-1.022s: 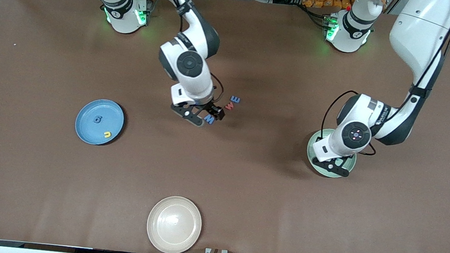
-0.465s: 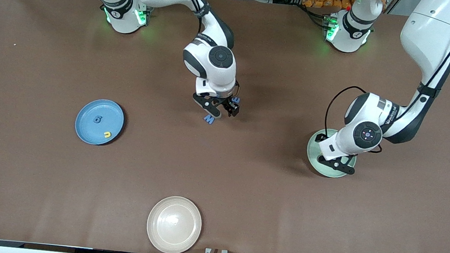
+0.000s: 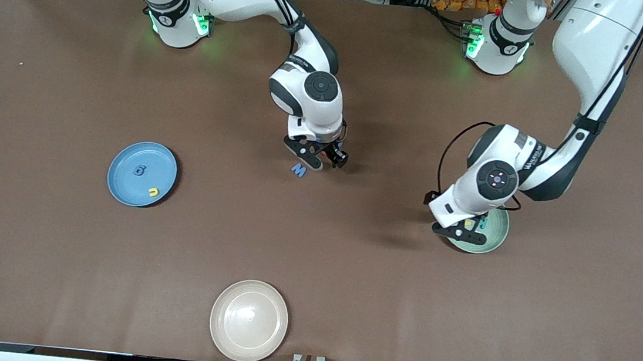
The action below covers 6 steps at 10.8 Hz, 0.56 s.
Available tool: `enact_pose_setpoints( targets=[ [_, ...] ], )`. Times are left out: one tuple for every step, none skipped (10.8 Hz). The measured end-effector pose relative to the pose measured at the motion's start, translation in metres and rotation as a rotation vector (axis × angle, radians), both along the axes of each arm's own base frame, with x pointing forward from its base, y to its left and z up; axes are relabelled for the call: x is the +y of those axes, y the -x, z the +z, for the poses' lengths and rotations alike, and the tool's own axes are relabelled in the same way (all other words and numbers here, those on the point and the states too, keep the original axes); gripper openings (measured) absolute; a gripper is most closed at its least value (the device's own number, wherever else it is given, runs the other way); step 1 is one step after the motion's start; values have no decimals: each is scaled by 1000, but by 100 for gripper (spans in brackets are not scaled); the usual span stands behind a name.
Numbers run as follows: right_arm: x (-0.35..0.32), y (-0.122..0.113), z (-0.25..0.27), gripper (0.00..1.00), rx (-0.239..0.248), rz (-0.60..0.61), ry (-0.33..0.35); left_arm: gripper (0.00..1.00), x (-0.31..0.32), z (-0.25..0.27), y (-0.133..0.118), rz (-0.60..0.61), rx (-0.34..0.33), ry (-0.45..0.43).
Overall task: Sort upper and lower case letters into plates
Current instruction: 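Release the Q on the green plate while the right gripper grasps the m, then carry the red m to the blue plate while the left gripper grasps the W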
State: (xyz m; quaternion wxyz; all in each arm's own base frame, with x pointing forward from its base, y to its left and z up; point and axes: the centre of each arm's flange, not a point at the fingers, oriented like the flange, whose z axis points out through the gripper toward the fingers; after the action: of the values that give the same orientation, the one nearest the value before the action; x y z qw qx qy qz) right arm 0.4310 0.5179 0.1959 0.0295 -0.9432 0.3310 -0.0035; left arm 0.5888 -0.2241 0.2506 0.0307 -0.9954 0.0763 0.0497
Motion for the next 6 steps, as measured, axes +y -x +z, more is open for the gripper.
enact_pose_setpoints(
  targets=[
    [1, 2, -4, 72, 6, 2, 2, 100, -14, 2, -2, 30, -13, 5],
    [2, 4, -6, 67, 10, 3, 3, 100, -24, 5, -5, 54, -25, 10],
    [3, 5, -7, 67, 12, 4, 2, 100, -29, 8, -9, 76, -35, 15],
    [4, 6, -7, 67, 13, 4, 1, 100, -30, 11, -13, 101, -41, 25],
    [5, 7, -7, 66, 14, 4, 0, 100, -33, 13, -15, 117, -39, 40],
    [6, 8, -6, 66, 15, 4, -1, 100, -40, 13, -14, 127, -36, 49]
  ],
)
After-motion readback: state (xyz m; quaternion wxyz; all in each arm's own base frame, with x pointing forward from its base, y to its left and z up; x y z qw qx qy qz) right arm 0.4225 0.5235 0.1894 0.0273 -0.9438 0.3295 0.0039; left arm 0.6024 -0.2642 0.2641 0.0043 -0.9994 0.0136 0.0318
